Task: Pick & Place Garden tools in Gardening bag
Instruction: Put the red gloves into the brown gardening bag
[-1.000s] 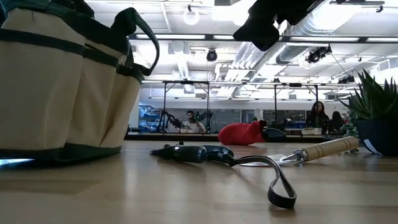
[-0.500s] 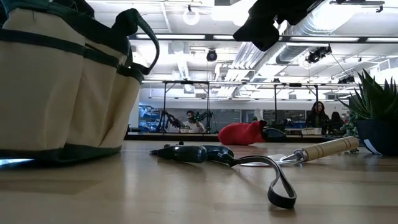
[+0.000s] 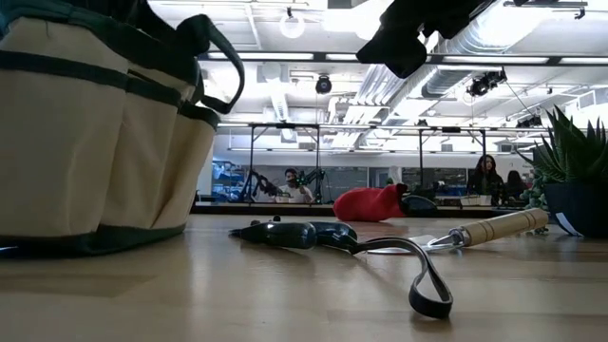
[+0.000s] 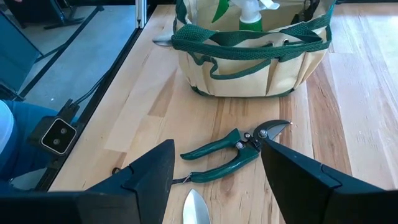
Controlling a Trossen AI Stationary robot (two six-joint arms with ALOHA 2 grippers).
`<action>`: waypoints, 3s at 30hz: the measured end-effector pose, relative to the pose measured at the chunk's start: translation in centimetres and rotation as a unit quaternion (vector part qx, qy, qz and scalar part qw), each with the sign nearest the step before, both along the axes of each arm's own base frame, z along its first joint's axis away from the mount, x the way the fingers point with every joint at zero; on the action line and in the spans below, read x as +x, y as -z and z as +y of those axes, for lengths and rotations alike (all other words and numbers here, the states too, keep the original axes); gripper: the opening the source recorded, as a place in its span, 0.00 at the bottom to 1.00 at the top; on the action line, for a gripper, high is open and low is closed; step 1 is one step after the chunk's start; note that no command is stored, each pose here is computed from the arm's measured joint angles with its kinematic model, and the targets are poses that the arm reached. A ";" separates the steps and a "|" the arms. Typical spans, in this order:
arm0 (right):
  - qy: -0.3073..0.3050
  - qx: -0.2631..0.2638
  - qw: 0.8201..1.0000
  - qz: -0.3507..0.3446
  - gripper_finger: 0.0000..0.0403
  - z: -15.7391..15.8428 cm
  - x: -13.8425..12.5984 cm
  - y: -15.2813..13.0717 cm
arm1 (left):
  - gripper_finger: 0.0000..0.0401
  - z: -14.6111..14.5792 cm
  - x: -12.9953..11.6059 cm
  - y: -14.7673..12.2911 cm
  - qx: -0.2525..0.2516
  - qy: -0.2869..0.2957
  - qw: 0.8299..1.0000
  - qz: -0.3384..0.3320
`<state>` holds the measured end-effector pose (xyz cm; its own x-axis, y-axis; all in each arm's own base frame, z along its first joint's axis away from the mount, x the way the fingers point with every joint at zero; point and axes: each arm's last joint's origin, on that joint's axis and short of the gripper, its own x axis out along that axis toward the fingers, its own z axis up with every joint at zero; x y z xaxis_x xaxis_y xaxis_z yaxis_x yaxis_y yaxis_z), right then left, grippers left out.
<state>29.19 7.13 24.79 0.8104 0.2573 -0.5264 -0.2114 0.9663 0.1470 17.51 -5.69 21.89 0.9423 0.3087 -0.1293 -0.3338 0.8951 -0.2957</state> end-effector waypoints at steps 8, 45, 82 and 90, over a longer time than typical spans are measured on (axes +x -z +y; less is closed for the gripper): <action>0.062 -0.033 0.998 -0.008 0.57 -0.4 0.0 -0.1 | 0.61 0.0 0.5 -3.0 0.029 -0.046 0.998 -0.026; 0.471 -0.102 0.837 0.257 0.57 -18.7 0.5 12.1 | 0.61 -0.7 1.2 -8.3 0.025 0.033 0.998 -0.047; 0.196 -0.067 0.977 -0.050 0.03 -4.2 -2.8 -3.8 | 0.51 -3.9 3.8 -6.9 0.088 0.016 0.994 -0.055; 0.134 -0.037 0.988 -0.069 0.03 -2.5 -2.5 -4.0 | 0.51 -3.1 6.4 -6.1 0.131 -0.029 0.988 -0.077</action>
